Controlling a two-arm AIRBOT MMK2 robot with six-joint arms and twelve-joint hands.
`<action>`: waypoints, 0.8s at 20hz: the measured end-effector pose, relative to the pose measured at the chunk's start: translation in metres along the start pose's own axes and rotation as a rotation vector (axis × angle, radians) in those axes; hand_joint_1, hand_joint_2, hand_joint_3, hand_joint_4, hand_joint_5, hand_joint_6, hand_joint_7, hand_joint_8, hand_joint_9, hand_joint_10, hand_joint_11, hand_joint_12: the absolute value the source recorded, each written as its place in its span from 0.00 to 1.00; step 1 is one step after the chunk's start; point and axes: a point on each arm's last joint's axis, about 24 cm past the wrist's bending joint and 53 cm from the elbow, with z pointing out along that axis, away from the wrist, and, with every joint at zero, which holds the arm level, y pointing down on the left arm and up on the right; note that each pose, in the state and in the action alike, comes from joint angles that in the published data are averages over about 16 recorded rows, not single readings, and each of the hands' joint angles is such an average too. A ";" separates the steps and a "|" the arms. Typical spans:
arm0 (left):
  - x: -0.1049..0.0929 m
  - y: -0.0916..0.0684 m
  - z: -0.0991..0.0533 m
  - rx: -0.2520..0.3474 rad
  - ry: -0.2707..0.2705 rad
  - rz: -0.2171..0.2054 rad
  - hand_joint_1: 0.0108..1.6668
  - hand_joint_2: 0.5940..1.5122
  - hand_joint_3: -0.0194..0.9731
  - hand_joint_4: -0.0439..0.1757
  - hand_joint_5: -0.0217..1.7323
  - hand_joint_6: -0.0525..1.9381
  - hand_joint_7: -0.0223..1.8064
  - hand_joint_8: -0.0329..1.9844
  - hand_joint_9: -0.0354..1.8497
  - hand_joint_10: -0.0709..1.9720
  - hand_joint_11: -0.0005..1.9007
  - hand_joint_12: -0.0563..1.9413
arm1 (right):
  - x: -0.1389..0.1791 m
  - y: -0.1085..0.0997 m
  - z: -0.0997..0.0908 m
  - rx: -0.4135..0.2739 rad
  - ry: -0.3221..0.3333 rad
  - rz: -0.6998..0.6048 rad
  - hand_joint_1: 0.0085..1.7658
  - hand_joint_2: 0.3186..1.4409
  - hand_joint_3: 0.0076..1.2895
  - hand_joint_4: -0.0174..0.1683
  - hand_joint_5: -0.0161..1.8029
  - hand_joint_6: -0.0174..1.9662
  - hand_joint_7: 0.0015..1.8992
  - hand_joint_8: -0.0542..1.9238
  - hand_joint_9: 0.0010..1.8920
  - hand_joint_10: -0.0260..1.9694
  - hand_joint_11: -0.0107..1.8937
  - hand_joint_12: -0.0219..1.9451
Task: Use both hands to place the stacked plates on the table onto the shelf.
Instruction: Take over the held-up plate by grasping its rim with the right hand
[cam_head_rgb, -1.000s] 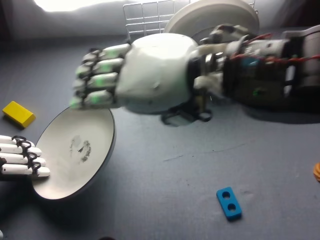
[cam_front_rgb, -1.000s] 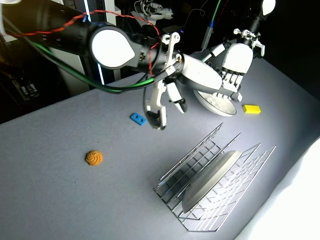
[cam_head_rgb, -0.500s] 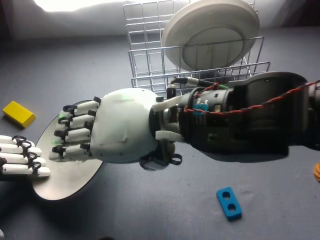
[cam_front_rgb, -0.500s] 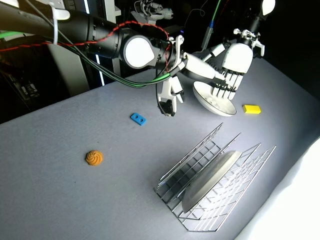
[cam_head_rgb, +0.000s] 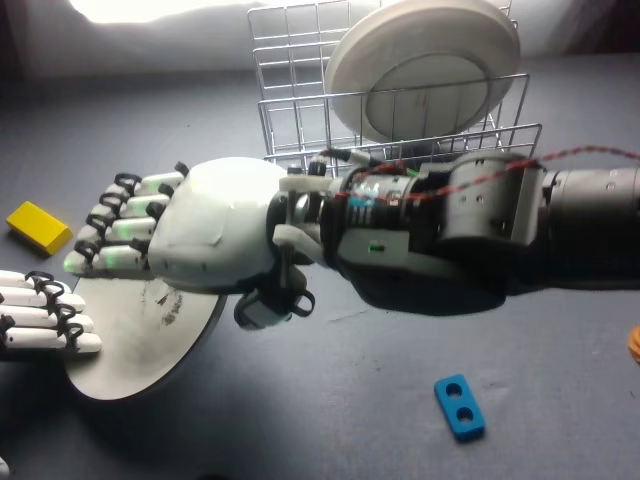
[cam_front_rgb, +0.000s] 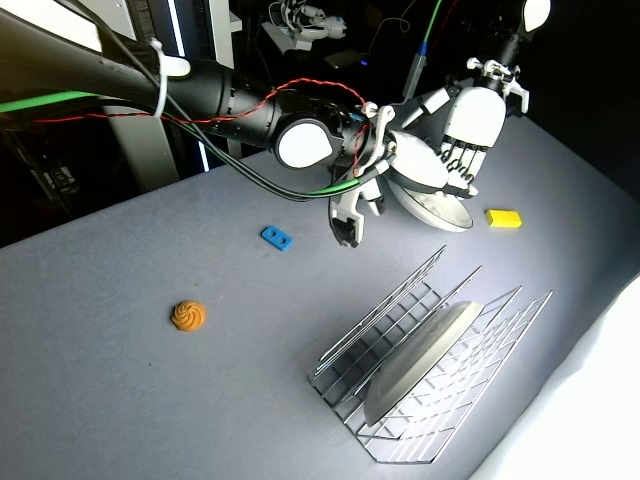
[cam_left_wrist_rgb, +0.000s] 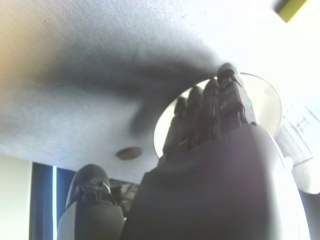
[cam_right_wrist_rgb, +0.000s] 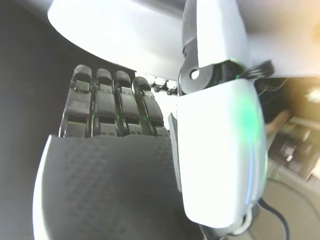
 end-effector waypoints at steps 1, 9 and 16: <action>0.000 0.000 0.000 0.000 0.000 0.000 0.00 0.48 0.04 0.19 0.03 0.03 0.02 0.01 0.01 0.02 0.01 0.03 | 0.000 -0.002 0.003 0.001 -0.007 0.012 0.78 0.51 0.01 0.12 0.03 0.02 0.01 0.03 0.01 0.02 0.02 0.01; 0.000 0.000 0.000 0.000 0.000 0.001 0.00 0.48 0.04 0.19 0.02 0.03 0.02 0.01 0.01 0.02 0.01 0.03 | 0.002 -0.010 0.020 0.003 -0.043 0.045 0.77 0.53 0.01 0.12 0.08 0.02 0.05 0.03 0.04 0.02 0.02 0.11; -0.002 0.000 0.000 0.001 -0.004 0.001 0.00 0.48 0.04 0.18 0.02 0.03 0.02 0.01 0.01 0.02 0.01 0.03 | -0.006 -0.011 0.029 -0.001 -0.076 0.031 0.69 0.56 0.01 0.10 0.25 0.07 0.24 0.05 0.23 0.03 0.13 0.34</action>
